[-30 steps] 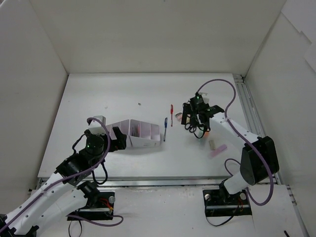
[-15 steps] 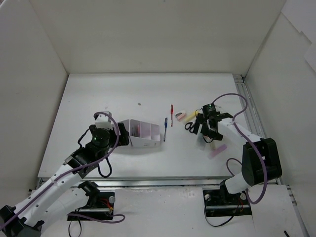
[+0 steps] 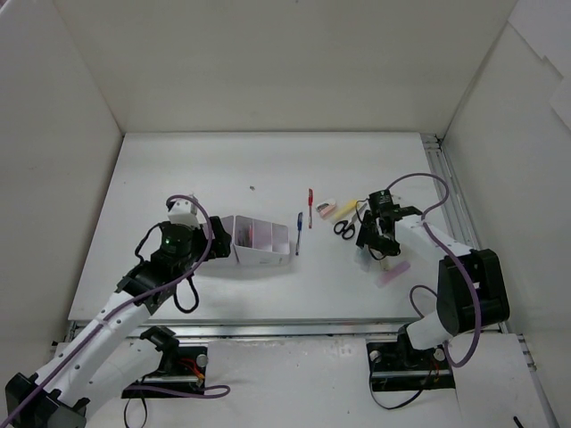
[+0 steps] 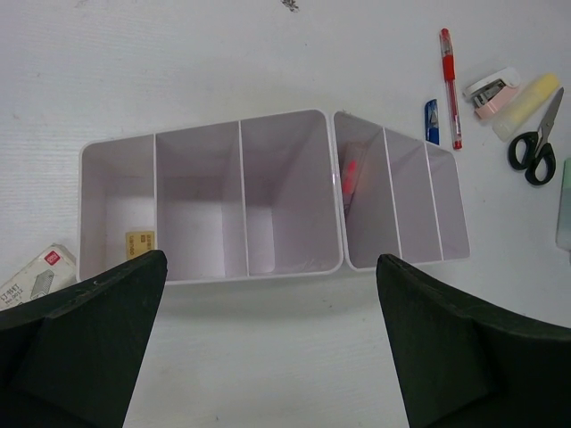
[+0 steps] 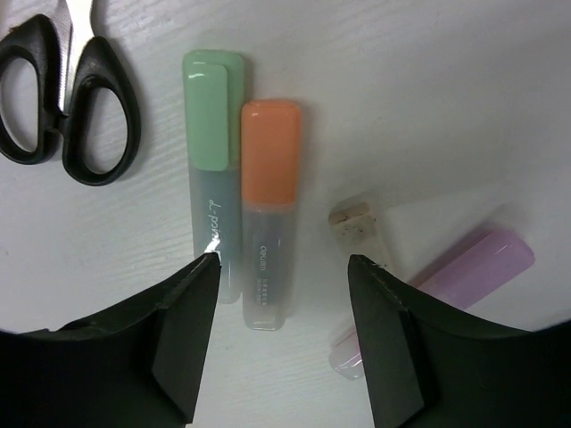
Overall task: Sort the stationery into containers
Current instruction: Pick up the pen from the center of the board.
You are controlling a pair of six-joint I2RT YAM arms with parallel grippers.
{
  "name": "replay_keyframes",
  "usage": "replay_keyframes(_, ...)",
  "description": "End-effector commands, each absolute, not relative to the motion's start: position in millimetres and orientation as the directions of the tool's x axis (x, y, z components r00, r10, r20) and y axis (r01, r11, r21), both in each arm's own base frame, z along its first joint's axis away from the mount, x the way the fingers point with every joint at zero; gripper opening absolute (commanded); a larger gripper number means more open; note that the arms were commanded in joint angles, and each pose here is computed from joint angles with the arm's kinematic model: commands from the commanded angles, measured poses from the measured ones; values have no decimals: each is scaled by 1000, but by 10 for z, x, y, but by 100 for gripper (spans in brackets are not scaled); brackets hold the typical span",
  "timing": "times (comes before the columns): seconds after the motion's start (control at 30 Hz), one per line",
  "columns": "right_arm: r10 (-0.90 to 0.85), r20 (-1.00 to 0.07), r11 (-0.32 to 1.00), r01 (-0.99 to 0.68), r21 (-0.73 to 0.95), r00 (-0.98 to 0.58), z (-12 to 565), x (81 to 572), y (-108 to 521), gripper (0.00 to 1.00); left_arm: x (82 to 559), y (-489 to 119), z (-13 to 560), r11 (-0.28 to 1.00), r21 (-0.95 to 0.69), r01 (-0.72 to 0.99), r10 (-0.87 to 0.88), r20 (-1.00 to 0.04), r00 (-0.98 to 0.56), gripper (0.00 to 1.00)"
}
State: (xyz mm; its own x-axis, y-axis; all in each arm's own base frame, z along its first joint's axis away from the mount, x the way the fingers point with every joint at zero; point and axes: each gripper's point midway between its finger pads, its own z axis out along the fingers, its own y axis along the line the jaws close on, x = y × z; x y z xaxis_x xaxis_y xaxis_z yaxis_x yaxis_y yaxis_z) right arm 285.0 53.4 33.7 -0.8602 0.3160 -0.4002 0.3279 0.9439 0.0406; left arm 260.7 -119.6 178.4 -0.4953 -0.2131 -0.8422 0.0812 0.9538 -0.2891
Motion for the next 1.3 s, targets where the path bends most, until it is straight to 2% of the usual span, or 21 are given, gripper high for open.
replay_keyframes(0.0, 353, -392, 930, 365, 48, -850, 316, 2801, 498, 56, 2679, -1251, 1955, 941, -317, 122, -234, -865, -444, 99)
replay_keyframes(0.13, 361, -375, 926, 376, 35, -854, 254, 2775, 456, 49, 2683, -1237, 1947, 940, -318, 122, -235, -864, -445, 99)
replay_keyframes(0.33, 336, -341, 940, 337, 59, -878, 213, 2881, 564, 34, 2698, -1225, 1930, 940, -321, 114, -239, -861, -449, 99)
replay_keyframes(0.67, 307, -331, 950, 309, 46, -892, 182, 2998, 585, 37, 2681, -1126, 1958, 947, -310, 79, -247, -865, -437, 100)
replay_keyframes(0.77, 292, -332, 954, 296, 40, -897, 183, 3034, 584, 22, 2671, -1070, 2008, 949, -310, 63, -255, -868, -426, 99)
replay_keyframes(0.8, 285, -329, 957, 285, 50, -900, 184, 3040, 601, 9, 2659, -1064, 2015, 949, -310, 63, -255, -868, -426, 99)
replay_keyframes(0.83, 273, -331, 961, 271, 53, -903, 192, 3050, 615, 1, 2646, -1057, 2051, 948, -313, 66, -258, -871, -418, 100)
replay_keyframes(0.9, 257, -334, 966, 251, 63, -907, 215, 3058, 635, 0, 2635, -1021, 2068, 947, -315, 56, -266, -871, -414, 99)
replay_keyframes(1.1, 184, -478, 983, 158, 94, -859, 700, 3168, 690, 0, 2585, -954, 2115, 945, -326, 36, -283, -865, -415, 99)
replay_keyframes(1.27, 19, -725, 987, -101, 122, -689, 1610, 3379, 1145, 0, 2545, -888, 2095, 933, -359, -33, -337, -835, -434, 99)
